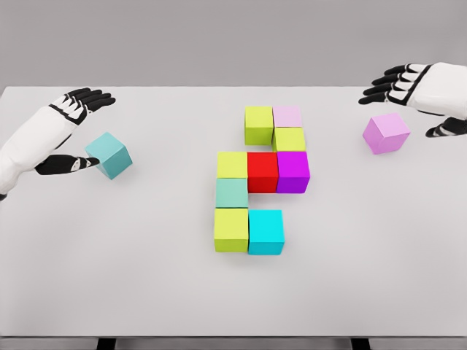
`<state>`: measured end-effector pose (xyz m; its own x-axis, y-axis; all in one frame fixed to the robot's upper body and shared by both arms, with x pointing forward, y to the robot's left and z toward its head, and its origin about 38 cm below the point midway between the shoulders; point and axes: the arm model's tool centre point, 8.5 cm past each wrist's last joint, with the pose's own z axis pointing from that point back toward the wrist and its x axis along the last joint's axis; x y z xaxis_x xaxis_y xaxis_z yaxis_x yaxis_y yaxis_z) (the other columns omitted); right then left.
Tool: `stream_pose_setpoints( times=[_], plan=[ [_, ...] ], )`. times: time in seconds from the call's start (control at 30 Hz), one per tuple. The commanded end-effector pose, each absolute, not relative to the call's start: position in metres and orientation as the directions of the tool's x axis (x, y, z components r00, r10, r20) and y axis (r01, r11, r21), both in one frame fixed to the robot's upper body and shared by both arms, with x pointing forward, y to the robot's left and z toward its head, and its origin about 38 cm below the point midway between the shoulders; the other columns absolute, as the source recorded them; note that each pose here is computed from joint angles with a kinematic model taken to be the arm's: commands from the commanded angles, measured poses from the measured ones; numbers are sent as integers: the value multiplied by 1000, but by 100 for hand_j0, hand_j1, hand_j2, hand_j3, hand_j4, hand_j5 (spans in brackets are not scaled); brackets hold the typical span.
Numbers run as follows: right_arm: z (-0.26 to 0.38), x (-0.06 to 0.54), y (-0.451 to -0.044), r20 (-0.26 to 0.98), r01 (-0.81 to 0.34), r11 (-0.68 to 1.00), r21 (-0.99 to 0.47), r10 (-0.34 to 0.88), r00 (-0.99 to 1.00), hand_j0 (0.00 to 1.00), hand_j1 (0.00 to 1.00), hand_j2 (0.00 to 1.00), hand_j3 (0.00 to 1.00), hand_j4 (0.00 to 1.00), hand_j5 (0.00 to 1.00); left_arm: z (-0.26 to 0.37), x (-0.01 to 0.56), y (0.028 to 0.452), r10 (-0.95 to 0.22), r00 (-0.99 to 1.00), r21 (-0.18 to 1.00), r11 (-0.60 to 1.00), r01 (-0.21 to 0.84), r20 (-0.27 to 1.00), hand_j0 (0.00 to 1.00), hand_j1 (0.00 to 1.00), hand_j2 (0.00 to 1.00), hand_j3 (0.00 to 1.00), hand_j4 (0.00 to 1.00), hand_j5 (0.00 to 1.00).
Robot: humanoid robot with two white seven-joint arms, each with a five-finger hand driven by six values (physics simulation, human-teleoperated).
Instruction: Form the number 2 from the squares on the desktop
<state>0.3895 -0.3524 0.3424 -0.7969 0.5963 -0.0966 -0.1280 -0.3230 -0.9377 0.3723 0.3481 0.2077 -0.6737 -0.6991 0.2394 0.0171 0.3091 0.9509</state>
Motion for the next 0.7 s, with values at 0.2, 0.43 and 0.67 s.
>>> stream_pose_setpoints(
  times=[0.2, 0.43, 0.67],
  plan=[
    [310, 410, -346, 60, -335, -181, -925, 799, -598, 99, 99, 99, 99, 99, 99, 218, 377, 362, -731, -655, 978, 200, 67, 194, 100, 100, 100, 100, 100, 100],
    [279, 429, -369, 119, -461, -87, -883, 909, -400, 100, 100, 100, 100, 100, 100, 242, 411, 365, -699, -685, 958, 1, 286, 206, 100, 100, 100, 100, 100, 100],
    [257, 446, -376, 75, -483, -115, -868, 931, -356, 100, 100, 100, 100, 100, 100, 224, 478, 346, -669, -641, 869, 13, 494, 375, 100, 100, 100, 100, 100, 100]
  ],
)
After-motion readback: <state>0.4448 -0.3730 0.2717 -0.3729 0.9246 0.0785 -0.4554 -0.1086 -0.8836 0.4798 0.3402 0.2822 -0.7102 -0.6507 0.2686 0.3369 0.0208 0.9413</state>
